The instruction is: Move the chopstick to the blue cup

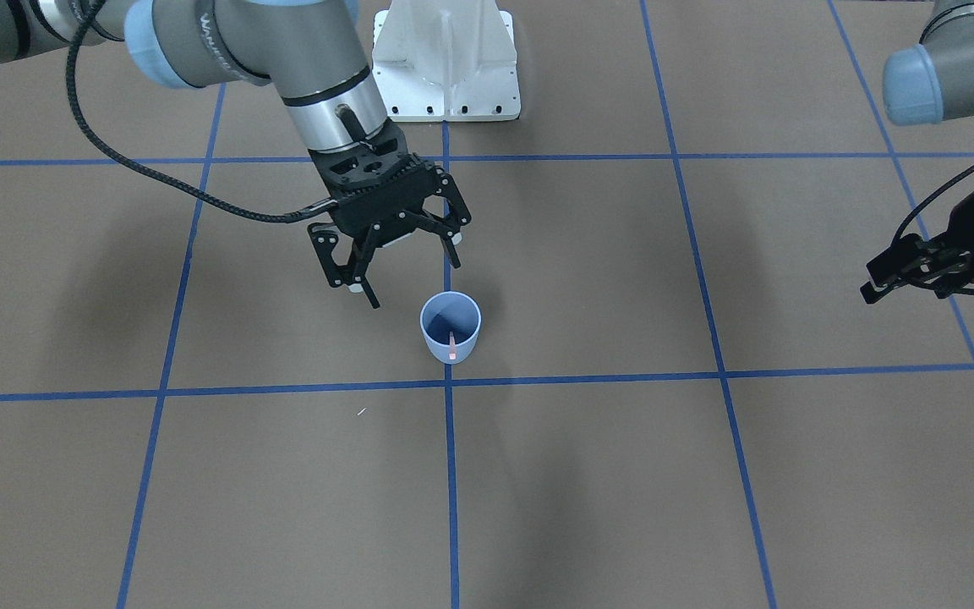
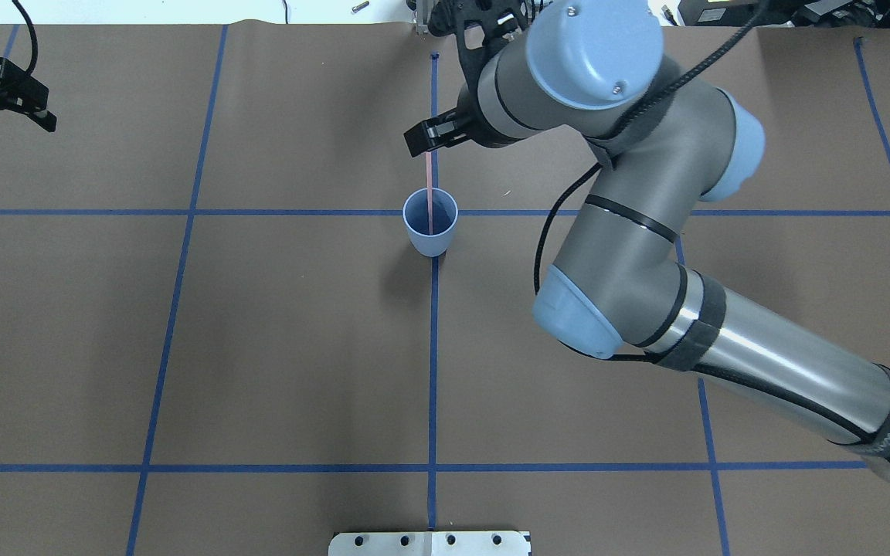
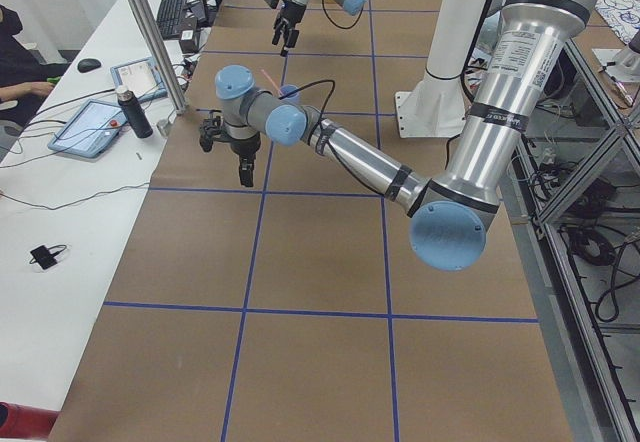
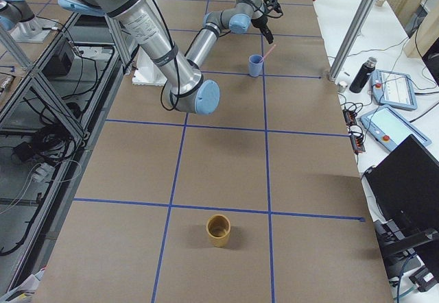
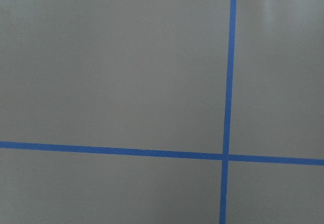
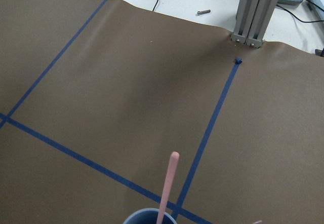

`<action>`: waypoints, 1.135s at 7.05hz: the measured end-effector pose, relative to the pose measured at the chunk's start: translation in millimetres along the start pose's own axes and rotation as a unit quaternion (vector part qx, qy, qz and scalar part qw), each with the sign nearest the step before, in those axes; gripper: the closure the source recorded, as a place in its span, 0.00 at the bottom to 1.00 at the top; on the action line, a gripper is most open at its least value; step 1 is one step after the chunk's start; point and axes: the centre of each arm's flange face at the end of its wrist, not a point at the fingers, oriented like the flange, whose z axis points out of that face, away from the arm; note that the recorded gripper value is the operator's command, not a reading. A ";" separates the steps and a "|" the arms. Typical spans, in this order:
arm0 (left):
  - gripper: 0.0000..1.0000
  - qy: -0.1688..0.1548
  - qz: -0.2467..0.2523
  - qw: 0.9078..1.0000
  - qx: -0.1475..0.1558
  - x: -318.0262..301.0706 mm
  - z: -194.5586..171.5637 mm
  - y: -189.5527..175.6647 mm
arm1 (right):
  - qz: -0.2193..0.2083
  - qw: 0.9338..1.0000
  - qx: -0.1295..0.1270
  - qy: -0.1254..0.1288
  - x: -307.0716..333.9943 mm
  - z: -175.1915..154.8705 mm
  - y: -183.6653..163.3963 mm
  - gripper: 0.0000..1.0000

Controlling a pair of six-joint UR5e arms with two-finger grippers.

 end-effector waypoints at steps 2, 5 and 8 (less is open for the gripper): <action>0.02 0.000 -0.008 1.000 0.007 -18.7 -6.8 7.1 | 0.050 0.996 -0.078 -0.002 104.3 -58.3 3.4 0.00; 0.02 -0.008 -0.036 0.999 0.028 -88.0 -25.3 20.5 | 0.208 0.958 -0.187 0.061 270.2 -95.6 42.1 0.00; 0.02 -0.035 -0.007 0.999 0.029 -204.4 -37.9 46.8 | 0.166 0.957 -0.216 0.103 442.9 -143.9 114.1 0.00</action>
